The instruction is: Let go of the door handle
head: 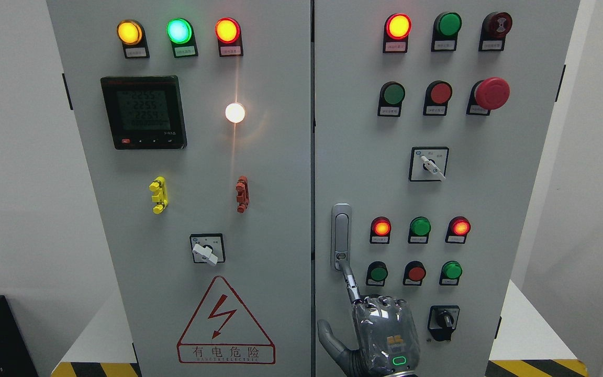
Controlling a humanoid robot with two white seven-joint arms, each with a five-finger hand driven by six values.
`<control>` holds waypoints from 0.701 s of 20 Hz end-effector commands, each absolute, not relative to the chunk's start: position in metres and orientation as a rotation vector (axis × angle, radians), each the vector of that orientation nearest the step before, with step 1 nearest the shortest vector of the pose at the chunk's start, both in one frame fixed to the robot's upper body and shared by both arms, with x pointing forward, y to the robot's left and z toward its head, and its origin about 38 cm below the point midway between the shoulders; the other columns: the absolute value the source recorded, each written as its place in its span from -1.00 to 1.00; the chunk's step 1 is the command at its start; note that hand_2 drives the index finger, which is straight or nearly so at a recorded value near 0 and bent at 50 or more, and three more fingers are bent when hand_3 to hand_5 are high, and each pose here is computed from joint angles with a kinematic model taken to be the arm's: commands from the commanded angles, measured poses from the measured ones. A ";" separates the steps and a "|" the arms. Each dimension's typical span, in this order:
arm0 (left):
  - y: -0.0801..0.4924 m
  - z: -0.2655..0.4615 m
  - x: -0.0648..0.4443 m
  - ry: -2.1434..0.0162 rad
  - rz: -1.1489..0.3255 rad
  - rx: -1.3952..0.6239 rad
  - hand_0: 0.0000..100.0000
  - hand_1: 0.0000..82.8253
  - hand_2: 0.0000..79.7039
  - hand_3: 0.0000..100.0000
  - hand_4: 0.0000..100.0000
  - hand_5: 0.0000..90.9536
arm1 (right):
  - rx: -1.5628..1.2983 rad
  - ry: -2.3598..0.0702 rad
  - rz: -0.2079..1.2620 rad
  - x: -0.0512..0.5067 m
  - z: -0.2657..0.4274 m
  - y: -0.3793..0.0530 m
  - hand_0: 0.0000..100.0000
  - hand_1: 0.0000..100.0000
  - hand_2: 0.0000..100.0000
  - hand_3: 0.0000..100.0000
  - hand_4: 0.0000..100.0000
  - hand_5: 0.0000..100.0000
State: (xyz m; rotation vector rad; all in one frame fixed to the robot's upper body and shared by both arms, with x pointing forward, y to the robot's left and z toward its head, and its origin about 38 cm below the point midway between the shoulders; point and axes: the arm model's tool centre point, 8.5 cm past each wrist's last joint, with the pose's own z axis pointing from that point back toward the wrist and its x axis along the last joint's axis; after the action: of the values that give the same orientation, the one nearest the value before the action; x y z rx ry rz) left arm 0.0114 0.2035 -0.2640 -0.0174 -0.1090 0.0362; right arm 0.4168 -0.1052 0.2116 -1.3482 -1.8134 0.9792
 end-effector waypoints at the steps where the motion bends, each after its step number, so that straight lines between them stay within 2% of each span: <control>1: 0.205 -0.263 0.018 -0.106 0.033 -0.013 -0.76 0.34 -1.00 -1.00 -1.00 -1.00 | -1.345 -1.806 0.983 0.418 0.209 -0.105 -0.29 -0.49 -0.84 1.00 1.00 1.00; 14: 0.205 -0.263 0.018 -0.106 0.033 -0.013 -0.76 0.34 -1.00 -1.00 -1.00 -1.00 | -1.346 -1.805 0.982 0.418 0.209 -0.105 -0.29 -0.49 -0.84 1.00 1.00 1.00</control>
State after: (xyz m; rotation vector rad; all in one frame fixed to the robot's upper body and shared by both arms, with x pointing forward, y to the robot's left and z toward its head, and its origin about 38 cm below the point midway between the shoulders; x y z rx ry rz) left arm 0.0114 0.2035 -0.2640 -0.0174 -0.1090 0.0364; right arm 0.4172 -0.1050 0.2091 -1.3452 -1.8081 0.9827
